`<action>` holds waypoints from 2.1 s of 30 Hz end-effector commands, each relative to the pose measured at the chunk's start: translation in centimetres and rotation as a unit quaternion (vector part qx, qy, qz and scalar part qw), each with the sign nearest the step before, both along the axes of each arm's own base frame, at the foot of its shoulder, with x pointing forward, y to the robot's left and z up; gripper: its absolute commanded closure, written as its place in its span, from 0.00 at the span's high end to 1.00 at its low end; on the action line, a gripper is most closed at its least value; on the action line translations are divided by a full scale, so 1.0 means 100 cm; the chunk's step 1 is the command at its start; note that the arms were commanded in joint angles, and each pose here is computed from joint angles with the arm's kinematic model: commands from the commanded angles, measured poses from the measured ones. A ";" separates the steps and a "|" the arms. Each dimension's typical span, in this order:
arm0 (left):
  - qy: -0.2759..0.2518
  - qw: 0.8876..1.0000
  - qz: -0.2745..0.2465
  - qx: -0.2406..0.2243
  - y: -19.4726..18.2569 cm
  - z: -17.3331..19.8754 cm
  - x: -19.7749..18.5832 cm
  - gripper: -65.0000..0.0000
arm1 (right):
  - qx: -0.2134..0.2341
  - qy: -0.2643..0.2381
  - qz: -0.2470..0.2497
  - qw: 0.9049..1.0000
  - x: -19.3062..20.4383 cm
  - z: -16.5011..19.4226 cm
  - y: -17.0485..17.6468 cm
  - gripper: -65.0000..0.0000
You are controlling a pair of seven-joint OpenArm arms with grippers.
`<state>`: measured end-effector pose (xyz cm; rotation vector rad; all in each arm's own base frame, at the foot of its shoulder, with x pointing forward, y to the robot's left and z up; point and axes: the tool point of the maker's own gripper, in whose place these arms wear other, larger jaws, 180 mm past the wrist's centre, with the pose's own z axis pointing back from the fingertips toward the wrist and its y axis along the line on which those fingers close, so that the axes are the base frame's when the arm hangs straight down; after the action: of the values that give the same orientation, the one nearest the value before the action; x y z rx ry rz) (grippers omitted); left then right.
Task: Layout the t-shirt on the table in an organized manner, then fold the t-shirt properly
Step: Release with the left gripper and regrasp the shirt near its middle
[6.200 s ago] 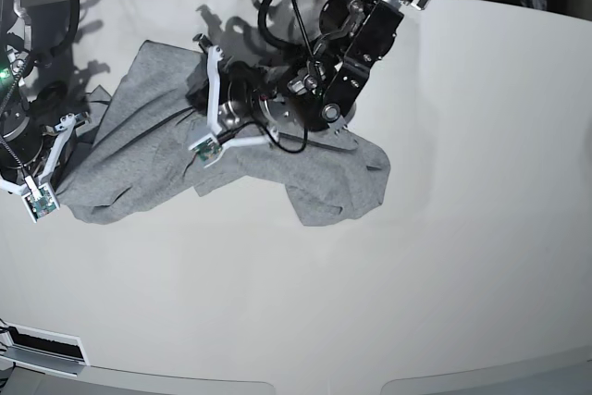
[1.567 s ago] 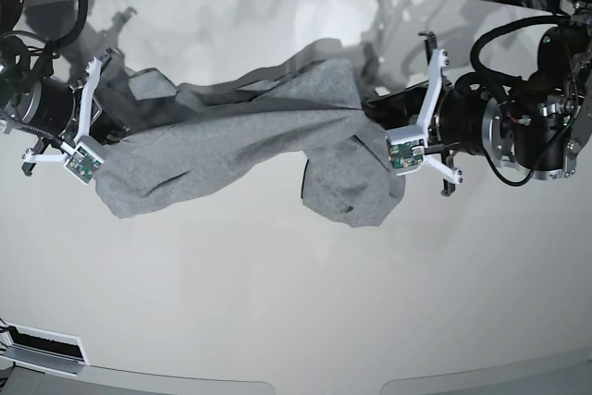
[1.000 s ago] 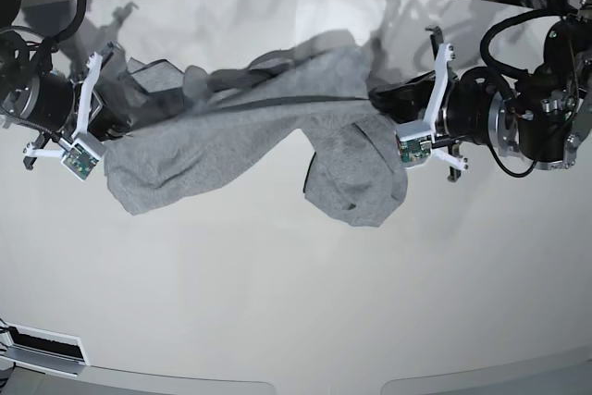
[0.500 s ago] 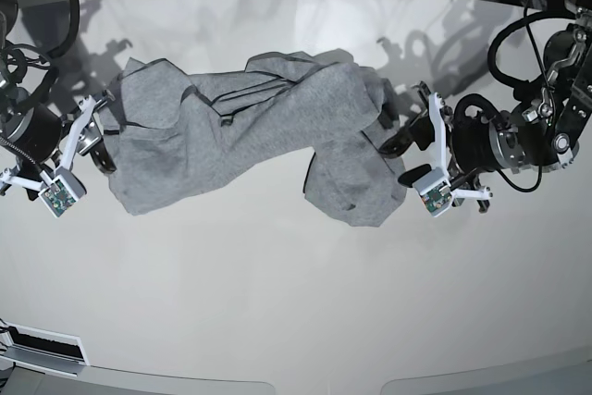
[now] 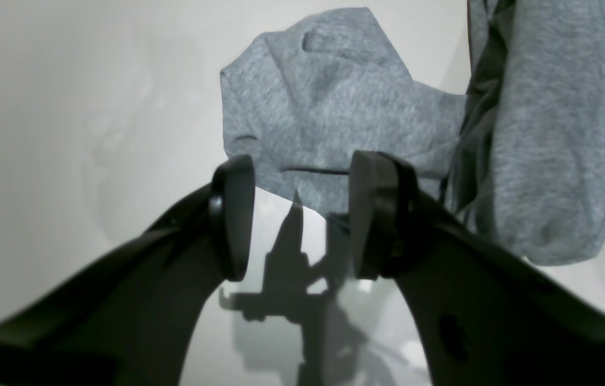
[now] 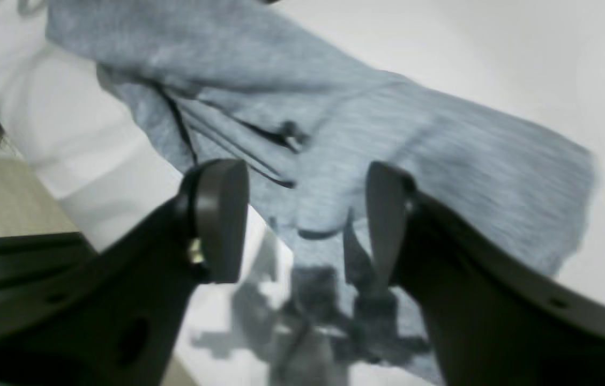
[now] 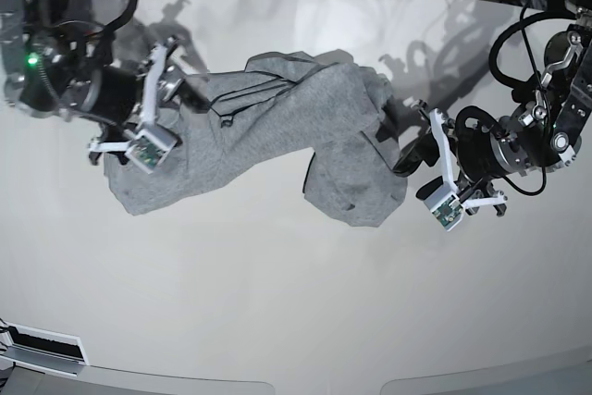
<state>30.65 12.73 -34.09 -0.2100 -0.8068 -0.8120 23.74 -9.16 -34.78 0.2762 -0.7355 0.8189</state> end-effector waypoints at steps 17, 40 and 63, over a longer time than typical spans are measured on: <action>-0.018 1.000 0.000 -0.008 0.000 0.012 0.006 0.46 | -0.068 0.011 -0.051 0.996 0.031 -0.063 -0.010 0.60; 0.100 0.975 -0.157 -0.118 -0.064 0.012 -0.066 0.46 | -0.091 -0.183 -0.074 0.976 0.072 0.051 -0.010 0.00; 0.102 0.988 -0.061 -0.098 -0.105 -0.057 -0.108 0.46 | -0.088 -0.185 -0.088 0.975 0.075 0.053 -0.016 0.00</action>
<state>19.02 2.45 -40.75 -0.5009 -0.6413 -0.8104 30.55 -10.67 -30.74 -0.0940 -0.9639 0.7737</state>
